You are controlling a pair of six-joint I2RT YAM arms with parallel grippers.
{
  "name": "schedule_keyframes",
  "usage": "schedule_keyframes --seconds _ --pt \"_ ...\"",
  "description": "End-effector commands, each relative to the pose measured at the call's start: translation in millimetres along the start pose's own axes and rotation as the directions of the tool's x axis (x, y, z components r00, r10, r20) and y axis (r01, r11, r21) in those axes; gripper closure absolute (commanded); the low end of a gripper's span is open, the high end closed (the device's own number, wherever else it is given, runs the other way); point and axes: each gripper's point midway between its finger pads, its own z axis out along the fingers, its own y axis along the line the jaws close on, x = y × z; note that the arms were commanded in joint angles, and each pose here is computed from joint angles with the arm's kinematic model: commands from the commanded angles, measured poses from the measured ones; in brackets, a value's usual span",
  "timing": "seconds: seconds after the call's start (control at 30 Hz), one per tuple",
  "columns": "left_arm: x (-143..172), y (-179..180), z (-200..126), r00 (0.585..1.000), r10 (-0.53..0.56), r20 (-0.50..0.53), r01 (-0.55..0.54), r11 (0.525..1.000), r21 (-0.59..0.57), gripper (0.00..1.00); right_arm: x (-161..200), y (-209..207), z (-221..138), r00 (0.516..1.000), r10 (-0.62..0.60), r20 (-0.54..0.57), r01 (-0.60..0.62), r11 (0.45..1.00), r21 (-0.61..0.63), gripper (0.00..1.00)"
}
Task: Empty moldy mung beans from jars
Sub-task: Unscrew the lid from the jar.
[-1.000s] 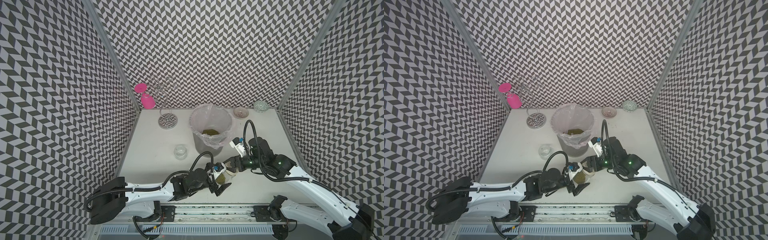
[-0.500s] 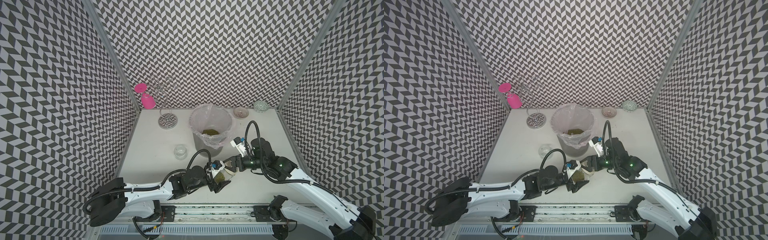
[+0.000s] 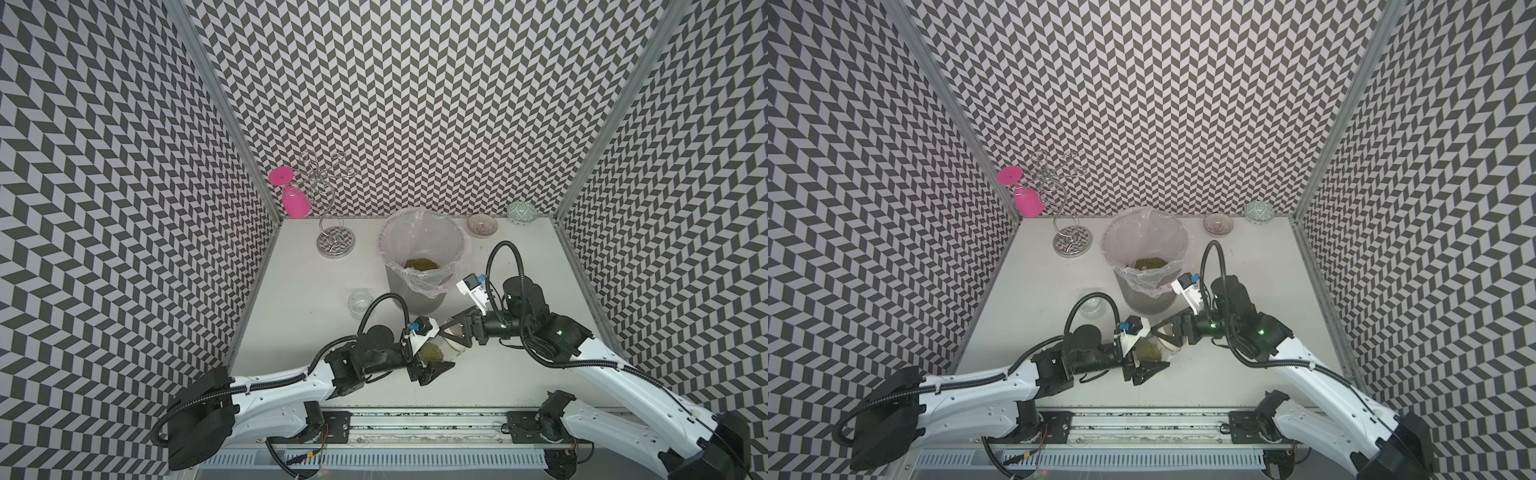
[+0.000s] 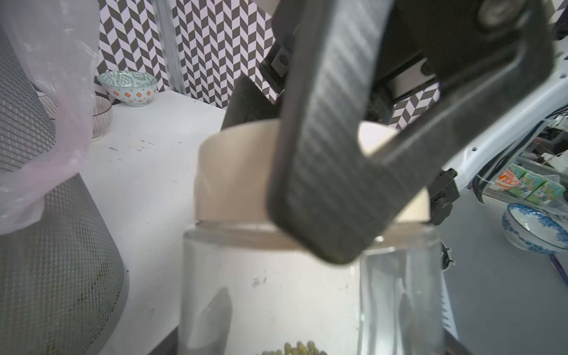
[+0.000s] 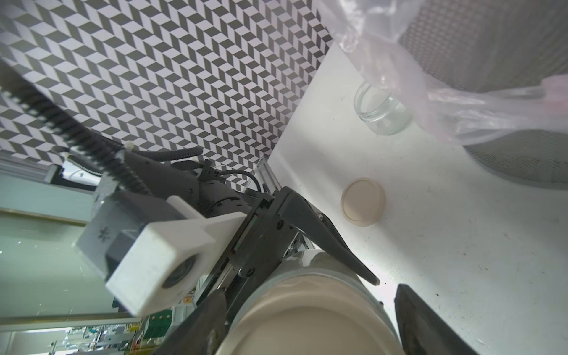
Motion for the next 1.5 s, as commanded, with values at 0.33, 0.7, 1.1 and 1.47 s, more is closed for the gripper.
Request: schedule_keyframes --seconds 0.33,0.7,1.1,1.47 --pt "-52.4 -47.2 -18.1 0.990 -0.031 0.137 -0.010 0.958 0.285 0.79 -4.7 53.7 -0.8 0.942 -0.334 -0.016 0.317 0.907 -0.279 0.42" --pt "-57.3 -34.6 -15.9 0.991 -0.030 0.128 0.002 0.977 0.213 0.77 -27.6 24.2 -4.1 0.962 -0.269 -0.033 0.269 0.963 -0.004 0.01" --pt "-63.3 -13.8 -9.9 0.987 0.099 0.128 -0.098 0.995 -0.013 0.77 -19.2 -5.5 -16.1 0.998 0.023 -0.057 -0.010 0.977 0.213 0.01" --pt "-74.0 -0.7 -11.0 0.976 0.187 0.107 -0.168 0.971 -0.168 0.78 -1.0 5.2 -25.0 0.971 0.194 -0.141 -0.160 0.961 0.226 0.01"
